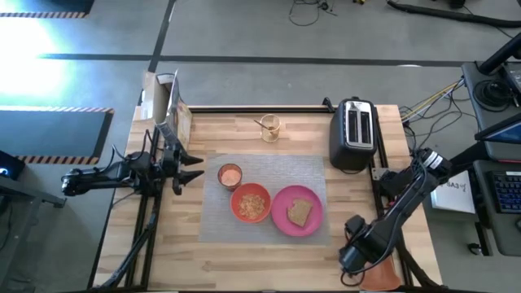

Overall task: Arrange a breakfast setting
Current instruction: Put the apple to the top of the orange bowl and pink plate on the gray table mat

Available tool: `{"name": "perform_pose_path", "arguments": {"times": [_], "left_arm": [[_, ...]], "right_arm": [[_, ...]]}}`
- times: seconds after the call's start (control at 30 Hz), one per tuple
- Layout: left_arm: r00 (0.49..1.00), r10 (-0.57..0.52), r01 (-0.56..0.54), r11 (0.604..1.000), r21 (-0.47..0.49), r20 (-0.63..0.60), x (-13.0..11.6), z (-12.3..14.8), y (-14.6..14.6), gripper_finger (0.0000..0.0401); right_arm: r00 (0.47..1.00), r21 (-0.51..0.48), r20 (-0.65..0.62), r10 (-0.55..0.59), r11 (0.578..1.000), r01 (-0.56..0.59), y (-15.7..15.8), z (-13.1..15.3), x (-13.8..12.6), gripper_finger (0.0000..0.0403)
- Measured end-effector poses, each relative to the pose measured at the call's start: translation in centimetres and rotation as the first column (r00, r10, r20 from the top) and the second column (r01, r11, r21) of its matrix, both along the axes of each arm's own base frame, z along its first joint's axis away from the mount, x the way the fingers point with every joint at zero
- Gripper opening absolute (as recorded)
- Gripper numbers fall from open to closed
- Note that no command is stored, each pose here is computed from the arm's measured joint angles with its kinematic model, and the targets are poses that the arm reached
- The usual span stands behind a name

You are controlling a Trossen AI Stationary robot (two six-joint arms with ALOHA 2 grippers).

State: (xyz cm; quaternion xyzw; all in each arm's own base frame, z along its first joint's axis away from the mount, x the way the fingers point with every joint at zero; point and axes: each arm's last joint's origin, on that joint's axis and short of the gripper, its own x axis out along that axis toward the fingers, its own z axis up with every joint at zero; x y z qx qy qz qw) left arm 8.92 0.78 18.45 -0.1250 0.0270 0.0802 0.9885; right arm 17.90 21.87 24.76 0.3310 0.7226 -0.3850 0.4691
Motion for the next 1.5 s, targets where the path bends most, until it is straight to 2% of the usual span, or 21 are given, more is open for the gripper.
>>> {"name": "perform_pose_path", "arguments": {"times": [0.2,0.33,0.5,0.7,0.9,1.13,1.3,1.5], "left_arm": [[1.000,0.003,-0.003,0.999,-0.041,0.006,0.0,0.0,0.0,0.0212],[1.000,0.004,-0.003,0.999,-0.048,0.008,0.0,0.0,0.0,0.0212],[1.000,0.006,-0.005,0.997,-0.073,0.012,0.0,0.0,0.0,0.0212],[1.000,0.008,-0.007,0.995,-0.098,0.017,0.0,0.0,0.0,0.0212],[1.000,0.014,-0.010,0.989,-0.150,0.028,0.0,0.1,0.0,0.0212],[0.999,0.032,-0.027,0.988,-0.153,0.033,0.0,0.1,0.1,0.0212],[0.997,0.065,-0.059,0.987,-0.150,0.033,0.0,0.1,0.1,0.0212],[0.997,0.065,-0.059,0.987,-0.150,0.033,0.0,0.1,0.1,0.0212]], "right_arm": [[0.987,-0.008,-0.049,0.153,0.988,-0.153,-0.9,-2.2,-0.8,0.0291],[0.974,-0.011,-0.077,0.214,0.976,-0.216,-1.5,-3.5,-1.3,0.0294],[0.955,0.041,-0.046,0.294,0.955,-0.292,-1.7,-5.4,-1.5,0.0295],[0.941,0.049,-0.069,0.331,0.943,-0.329,-2.7,-7.7,-2.4,0.0295],[0.922,0.079,-0.054,0.382,0.923,-0.378,-3.0,-8.5,-2.7,0.0295],[0.917,0.078,-0.029,0.398,0.916,-0.394,-3.2,-9.3,-2.8,0.0294],[0.914,0.072,-0.032,0.405,0.913,-0.402,-3.3,-9.7,-2.9,0.0274],[0.909,0.076,-0.031,0.416,0.908,-0.413,-3.4,-9.9,-3.0,0.0224]]}}
